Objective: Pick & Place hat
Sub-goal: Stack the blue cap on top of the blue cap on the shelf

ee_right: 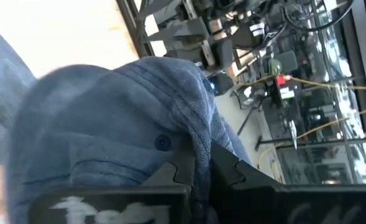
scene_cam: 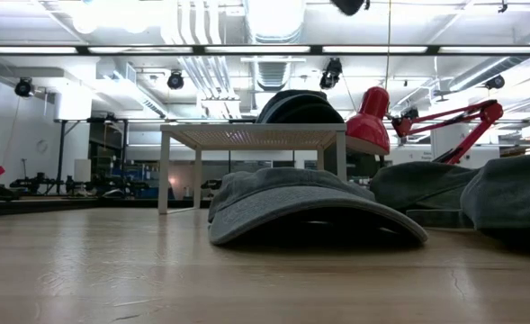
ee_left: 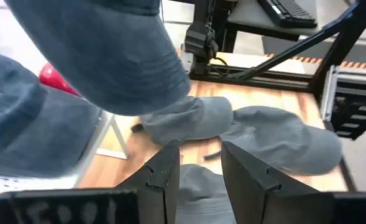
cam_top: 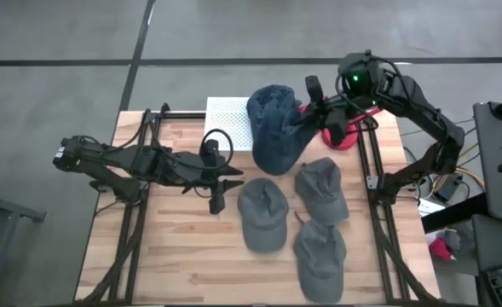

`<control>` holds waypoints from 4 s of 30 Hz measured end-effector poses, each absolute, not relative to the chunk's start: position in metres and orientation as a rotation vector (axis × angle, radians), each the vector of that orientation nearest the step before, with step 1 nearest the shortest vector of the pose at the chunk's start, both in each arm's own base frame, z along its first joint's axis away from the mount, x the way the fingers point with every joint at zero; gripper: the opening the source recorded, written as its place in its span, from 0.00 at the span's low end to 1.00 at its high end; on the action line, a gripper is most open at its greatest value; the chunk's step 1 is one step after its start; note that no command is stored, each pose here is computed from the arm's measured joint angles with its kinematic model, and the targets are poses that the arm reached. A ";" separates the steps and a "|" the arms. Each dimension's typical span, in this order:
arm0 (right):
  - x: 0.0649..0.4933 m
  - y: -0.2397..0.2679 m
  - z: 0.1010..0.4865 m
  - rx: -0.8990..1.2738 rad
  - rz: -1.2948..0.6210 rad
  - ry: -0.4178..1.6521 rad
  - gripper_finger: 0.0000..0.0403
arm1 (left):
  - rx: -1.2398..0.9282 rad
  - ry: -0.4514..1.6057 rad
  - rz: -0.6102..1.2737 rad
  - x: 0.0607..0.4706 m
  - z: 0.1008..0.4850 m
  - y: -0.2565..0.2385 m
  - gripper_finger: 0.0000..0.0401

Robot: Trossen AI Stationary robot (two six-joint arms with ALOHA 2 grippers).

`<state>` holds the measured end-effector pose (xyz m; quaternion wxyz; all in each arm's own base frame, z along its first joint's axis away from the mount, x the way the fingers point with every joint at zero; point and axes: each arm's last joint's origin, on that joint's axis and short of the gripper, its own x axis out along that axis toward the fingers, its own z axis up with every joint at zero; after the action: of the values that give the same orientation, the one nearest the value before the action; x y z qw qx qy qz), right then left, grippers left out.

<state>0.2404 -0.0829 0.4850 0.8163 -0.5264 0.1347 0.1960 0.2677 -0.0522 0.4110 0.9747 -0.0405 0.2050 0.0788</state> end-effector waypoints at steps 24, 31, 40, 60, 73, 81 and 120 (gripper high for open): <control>0.278 -0.167 0.450 -1.186 0.387 0.422 0.02 | 0.077 0.433 0.128 0.267 0.410 -0.052 0.28; 0.273 -0.192 0.452 -1.186 0.401 0.348 0.02 | 0.080 0.430 0.131 0.267 0.411 -0.051 0.28; 0.271 -0.215 0.437 -1.082 0.503 0.423 0.02 | 0.171 0.410 0.126 0.267 0.414 -0.050 0.28; 0.295 -0.243 0.398 -1.025 0.603 0.489 0.03 | 0.225 0.335 0.217 0.272 0.423 -0.034 0.28; 0.295 -0.254 0.398 -1.060 0.557 0.482 0.06 | 0.222 0.336 0.226 0.272 0.423 -0.031 0.28; 0.294 -0.256 0.396 -1.090 0.524 0.589 0.06 | 0.221 0.336 0.232 0.272 0.423 -0.030 0.28; 0.301 -0.261 0.397 -0.989 0.413 0.603 0.20 | 0.221 0.341 0.262 0.273 0.423 -0.021 0.28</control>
<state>0.3007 -0.2608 0.3969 0.8170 -0.4638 0.2828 0.1935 0.2729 -0.0211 0.4229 0.9709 0.1095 0.1687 0.1299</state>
